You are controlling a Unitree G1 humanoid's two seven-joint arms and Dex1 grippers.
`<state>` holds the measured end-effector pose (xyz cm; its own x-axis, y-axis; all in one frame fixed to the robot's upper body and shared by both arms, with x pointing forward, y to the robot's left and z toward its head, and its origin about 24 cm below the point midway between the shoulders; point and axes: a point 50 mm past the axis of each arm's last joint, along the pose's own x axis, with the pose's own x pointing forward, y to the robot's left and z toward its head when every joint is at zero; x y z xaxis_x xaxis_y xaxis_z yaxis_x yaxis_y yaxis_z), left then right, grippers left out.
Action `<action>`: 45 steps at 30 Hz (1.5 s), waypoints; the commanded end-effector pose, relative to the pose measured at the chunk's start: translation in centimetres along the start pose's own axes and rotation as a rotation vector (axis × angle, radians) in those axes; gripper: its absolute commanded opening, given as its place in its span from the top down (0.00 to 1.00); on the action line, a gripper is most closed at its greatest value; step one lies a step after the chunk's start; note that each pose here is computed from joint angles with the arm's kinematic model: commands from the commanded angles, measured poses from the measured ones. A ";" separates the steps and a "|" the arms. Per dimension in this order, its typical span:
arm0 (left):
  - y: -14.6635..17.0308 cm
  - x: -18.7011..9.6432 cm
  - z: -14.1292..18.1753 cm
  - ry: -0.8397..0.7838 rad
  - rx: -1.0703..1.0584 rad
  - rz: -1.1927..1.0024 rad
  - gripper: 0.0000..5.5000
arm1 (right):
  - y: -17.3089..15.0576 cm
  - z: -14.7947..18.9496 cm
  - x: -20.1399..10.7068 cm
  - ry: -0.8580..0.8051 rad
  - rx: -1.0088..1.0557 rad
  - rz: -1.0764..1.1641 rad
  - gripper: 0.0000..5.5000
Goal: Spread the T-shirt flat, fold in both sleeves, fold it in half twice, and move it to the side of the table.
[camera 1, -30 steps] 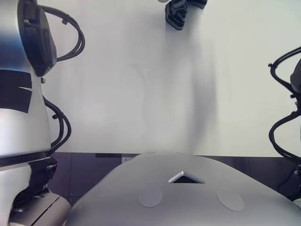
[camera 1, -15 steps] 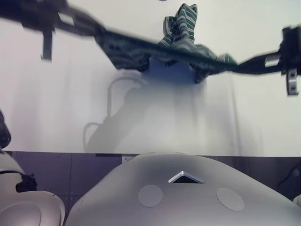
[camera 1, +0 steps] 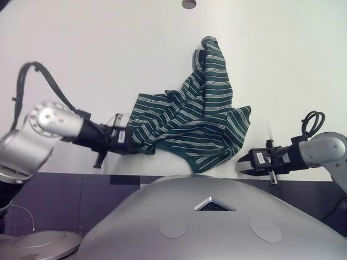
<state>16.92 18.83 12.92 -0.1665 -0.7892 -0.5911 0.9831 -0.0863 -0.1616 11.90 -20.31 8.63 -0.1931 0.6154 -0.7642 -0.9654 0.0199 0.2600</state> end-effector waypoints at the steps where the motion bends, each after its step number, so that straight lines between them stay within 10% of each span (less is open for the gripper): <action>1: 4.8 -3.4 5.9 -0.498 0.003 0.188 0.92 | -4.8 4.3 -8.3 -0.415 0.037 -0.279 0.76; 7: 16.2 7.2 5.2 -0.309 -0.038 0.516 1.00 | -13.2 5.7 -4.0 -0.602 0.259 -0.622 1.00; 14: 19.2 14.5 1.1 0.053 0.017 0.600 1.00 | -14.4 4.4 2.3 -0.390 0.292 -0.613 1.00; 22: 20.1 12.2 -1.2 0.213 0.023 0.621 1.00 | -14.1 0.3 5.1 -0.165 0.312 -0.647 1.00; 33: 21.3 5.8 -4.6 0.263 -0.124 0.922 1.00 | -16.2 0.9 3.3 -0.339 0.476 -0.805 1.00; 39: 21.2 7.7 3.0 -0.330 -0.181 0.594 1.00 | -15.8 2.0 3.1 -0.424 0.485 -0.768 1.00; 45: 19.9 13.1 3.8 -0.166 -0.186 0.532 1.00 | -15.4 2.6 3.9 -0.417 0.456 -0.735 1.00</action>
<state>34.61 4.93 5.42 0.3597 -0.8228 -0.4400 0.8983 0.4328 -0.0750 27.06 -16.59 3.91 0.6291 0.5461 -0.5531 -0.6340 0.7722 0.0413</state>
